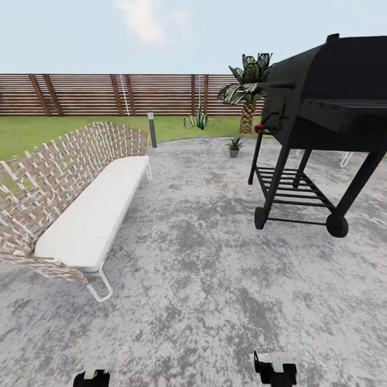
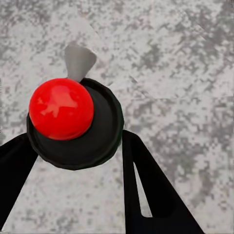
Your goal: Pick up the pesticide atomizer in the garden and spray insectifuge to fully cover both potted plants in the garden.
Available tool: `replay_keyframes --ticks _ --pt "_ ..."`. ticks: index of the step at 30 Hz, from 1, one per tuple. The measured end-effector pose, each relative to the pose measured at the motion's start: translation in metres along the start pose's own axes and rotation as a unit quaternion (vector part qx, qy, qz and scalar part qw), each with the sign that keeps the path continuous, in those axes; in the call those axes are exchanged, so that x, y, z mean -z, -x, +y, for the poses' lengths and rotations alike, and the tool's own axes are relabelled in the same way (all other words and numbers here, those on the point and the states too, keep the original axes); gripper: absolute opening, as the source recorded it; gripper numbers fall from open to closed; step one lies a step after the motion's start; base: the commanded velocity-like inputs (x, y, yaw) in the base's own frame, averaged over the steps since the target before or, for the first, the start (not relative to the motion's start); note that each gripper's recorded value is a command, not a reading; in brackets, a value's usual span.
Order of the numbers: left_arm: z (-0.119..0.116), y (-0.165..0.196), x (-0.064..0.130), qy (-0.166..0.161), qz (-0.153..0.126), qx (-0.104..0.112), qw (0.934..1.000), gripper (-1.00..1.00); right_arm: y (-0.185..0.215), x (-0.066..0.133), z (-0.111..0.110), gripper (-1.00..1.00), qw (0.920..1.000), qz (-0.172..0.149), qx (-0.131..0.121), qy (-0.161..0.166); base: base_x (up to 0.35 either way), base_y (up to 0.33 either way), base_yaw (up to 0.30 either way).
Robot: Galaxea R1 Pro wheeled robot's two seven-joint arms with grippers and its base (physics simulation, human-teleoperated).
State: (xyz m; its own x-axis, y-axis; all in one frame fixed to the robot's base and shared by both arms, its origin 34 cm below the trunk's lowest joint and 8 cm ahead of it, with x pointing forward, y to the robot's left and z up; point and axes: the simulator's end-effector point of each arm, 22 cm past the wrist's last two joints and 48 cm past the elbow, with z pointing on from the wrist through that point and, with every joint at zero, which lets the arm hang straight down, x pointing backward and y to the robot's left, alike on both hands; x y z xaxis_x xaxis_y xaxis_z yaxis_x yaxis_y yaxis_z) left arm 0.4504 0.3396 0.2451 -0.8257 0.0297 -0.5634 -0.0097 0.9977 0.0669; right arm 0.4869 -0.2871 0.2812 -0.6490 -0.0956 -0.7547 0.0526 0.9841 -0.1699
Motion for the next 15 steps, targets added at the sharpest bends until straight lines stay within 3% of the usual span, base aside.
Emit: replay_keyframes --ticks 15 --pt "-0.0001 0.0003 0.0000 0.000 -0.001 0.000 1.0000 -1.00 0.0000 0.0000 0.0000 1.00 1.0000 0.000 0.000 0.000 0.337 0.074 -0.007"
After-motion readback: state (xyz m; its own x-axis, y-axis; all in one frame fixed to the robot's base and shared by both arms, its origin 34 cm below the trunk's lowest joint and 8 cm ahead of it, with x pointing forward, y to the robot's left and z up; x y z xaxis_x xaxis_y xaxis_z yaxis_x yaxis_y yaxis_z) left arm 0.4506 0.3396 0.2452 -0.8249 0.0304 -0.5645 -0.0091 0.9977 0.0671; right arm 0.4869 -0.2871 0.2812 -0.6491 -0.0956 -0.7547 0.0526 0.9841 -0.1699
